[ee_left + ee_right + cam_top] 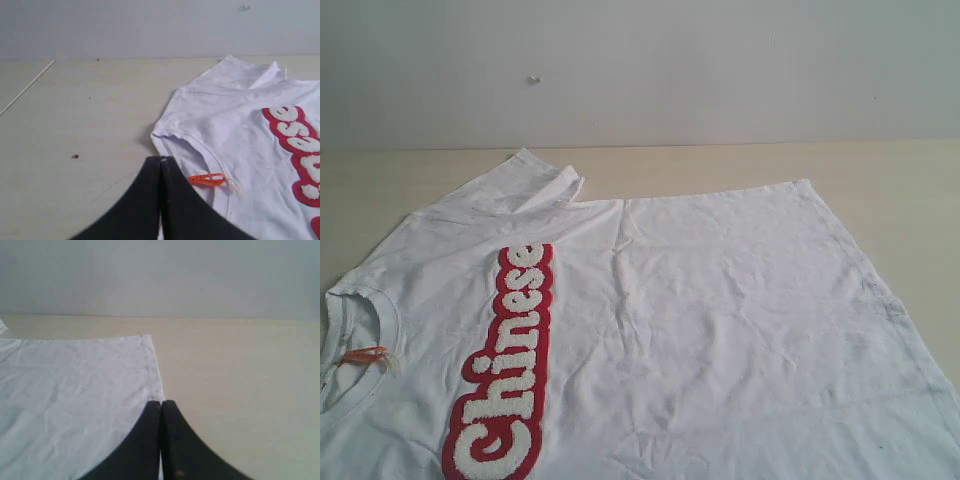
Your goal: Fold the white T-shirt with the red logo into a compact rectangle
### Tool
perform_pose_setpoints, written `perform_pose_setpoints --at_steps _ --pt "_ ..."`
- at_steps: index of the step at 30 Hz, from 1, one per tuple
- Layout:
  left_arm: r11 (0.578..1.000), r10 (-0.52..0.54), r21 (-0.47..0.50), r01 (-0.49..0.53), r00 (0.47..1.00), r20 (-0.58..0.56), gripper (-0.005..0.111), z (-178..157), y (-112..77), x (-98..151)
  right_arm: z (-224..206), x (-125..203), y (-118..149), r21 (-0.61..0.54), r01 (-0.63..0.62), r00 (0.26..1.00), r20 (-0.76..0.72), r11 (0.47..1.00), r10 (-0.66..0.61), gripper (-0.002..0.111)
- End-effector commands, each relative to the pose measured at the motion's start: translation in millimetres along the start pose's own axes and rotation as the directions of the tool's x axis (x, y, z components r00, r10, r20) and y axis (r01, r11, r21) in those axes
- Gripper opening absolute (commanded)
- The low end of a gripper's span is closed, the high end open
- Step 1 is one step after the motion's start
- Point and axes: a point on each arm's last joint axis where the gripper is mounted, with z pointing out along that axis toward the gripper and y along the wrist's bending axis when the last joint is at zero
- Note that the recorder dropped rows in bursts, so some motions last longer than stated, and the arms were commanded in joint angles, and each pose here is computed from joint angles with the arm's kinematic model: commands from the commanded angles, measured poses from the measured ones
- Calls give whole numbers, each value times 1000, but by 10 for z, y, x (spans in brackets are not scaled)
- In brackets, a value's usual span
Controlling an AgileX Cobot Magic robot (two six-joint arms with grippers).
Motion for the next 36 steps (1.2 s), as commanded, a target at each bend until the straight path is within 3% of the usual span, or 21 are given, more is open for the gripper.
perform_pose_setpoints --at_steps 1,6,11,16,19,22,24,27,29,34,36 --pt "990 137 -27 -136 991 8 0 -3 25 -8 3 -37 -6 10 30 998 53 1000 -30 0" --pt "991 134 -28 -132 971 199 0 -21 2 -180 -22 -208 4 4 31 970 241 1000 -31 0" --pt "995 96 -12 -101 892 442 0 -96 -29 -398 -103 -419 19 15 70 878 473 997 -69 0" --pt "997 28 32 -71 715 698 0 -261 -64 -630 -272 -643 35 9 60 694 719 998 -48 0" --pt "991 -96 132 -22 569 816 0 -400 -83 -745 -395 -742 46 -95 -6 562 823 995 82 0" --pt "946 -306 321 41 442 843 0 -520 -96 -813 -478 -792 52 -291 -95 463 834 952 301 0" --pt "928 -357 370 40 376 855 0 -581 -94 -840 -534 -819 55 -330 -87 402 852 940 336 0" --pt "912 -404 404 72 325 855 0 -688 -52 -1002 -631 -965 48 -334 -78 362 868 939 339 0" --pt "892 -449 435 122 339 827 0 -757 -17 -1184 -707 -1107 43 -328 -78 360 871 941 334 0" --pt "907 -420 373 197 502 756 0 -749 27 -1717 -846 -1540 29 -281 -82 403 868 956 290 0" --pt "913 -405 354 200 534 742 0 -730 38 -1962 -839 -1731 25 -269 -84 422 863 960 279 0"
